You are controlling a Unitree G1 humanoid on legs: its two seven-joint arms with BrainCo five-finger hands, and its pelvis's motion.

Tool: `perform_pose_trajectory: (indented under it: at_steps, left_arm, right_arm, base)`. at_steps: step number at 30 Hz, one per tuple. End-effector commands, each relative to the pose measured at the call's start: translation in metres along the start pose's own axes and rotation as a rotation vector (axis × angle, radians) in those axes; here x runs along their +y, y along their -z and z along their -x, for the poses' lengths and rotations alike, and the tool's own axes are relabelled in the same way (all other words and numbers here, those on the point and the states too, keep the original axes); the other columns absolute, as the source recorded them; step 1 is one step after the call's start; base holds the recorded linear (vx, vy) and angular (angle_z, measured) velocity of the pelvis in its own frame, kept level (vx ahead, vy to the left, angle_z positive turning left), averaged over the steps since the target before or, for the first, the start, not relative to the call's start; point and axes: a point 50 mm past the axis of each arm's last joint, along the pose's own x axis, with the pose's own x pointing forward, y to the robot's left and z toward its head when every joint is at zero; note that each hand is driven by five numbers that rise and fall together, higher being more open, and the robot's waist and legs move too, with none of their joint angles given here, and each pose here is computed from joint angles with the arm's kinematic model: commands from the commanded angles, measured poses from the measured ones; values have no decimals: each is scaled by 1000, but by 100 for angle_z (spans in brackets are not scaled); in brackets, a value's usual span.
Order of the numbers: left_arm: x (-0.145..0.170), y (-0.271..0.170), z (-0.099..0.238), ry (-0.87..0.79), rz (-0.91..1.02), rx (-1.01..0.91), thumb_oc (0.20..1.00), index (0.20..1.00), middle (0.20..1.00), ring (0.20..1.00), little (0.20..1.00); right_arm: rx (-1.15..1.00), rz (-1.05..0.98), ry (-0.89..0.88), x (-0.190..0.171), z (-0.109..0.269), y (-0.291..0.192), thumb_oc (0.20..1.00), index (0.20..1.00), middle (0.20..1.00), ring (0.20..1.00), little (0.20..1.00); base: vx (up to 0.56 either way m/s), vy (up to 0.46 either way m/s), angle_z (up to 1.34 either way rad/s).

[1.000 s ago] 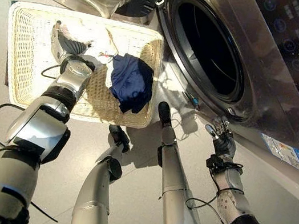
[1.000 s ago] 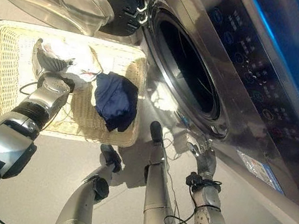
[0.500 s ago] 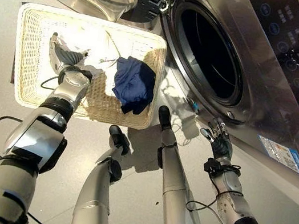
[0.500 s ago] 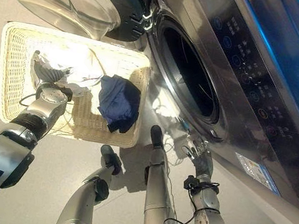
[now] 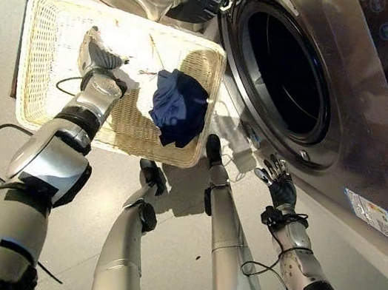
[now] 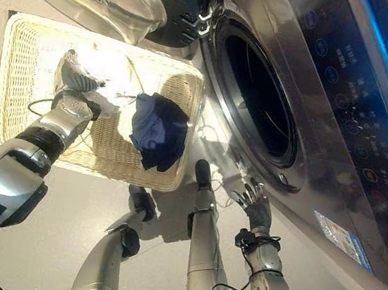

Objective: Put the clothes into the washing machine.

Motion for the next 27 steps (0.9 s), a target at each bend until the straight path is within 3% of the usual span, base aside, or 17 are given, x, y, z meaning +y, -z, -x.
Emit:
perform_pose_trajectory:
  at_steps: [1,5,6,7,9,10,15,19,27]
  left_arm:
    - [5,4,-5,85,-180,13,1000,1000,1000,1000,1000]
    - [-6,11,-1,221,-428,62,1000,1000,1000,1000,1000]
    - [-7,12,-1,245,-493,70,915,915,915,915,915]
    - [-9,19,2,304,-685,115,514,514,514,514,514]
    - [-11,22,3,332,-751,132,382,382,382,382,382]
    - [-15,30,7,382,-841,176,200,200,200,200,200]
    - [-23,40,14,425,-961,204,200,200,200,200,200]
    - [-29,46,18,418,-949,173,200,200,200,200,200]
    - [-31,49,21,320,-706,38,200,200,200,200,200]
  right_arm:
    - [-27,-18,-57,9,0,-7,1000,1000,1000,1000,1000]
    - [-36,-19,-82,11,-3,-12,1000,1000,1000,1000,1000]
    - [-37,-20,-86,10,-4,-13,1000,1000,1000,1000,1000]
    - [-40,-18,-100,11,-7,-16,1000,1000,1000,1000,1000]
    - [-44,-16,-108,12,-8,-18,1000,1000,1000,1000,1000]
    - [-46,-10,-131,13,-10,-21,1000,1000,1000,1000,1000]
    - [-59,-8,-167,14,-11,-25,1000,1000,1000,1000,1000]
    - [-78,-15,-180,18,-10,-29,1000,1000,1000,1000,1000]
    - [-148,-15,-197,21,-3,-38,1000,1000,1000,1000,1000]
  base:
    - [0,0,0]
    - [0,0,0]
    - [0,0,0]
    - [0,0,0]
    - [-3,13,-2]
    - [-8,24,-4]
    - [-17,9,-11]
    - [-30,-18,0]
    - [-60,-55,7]
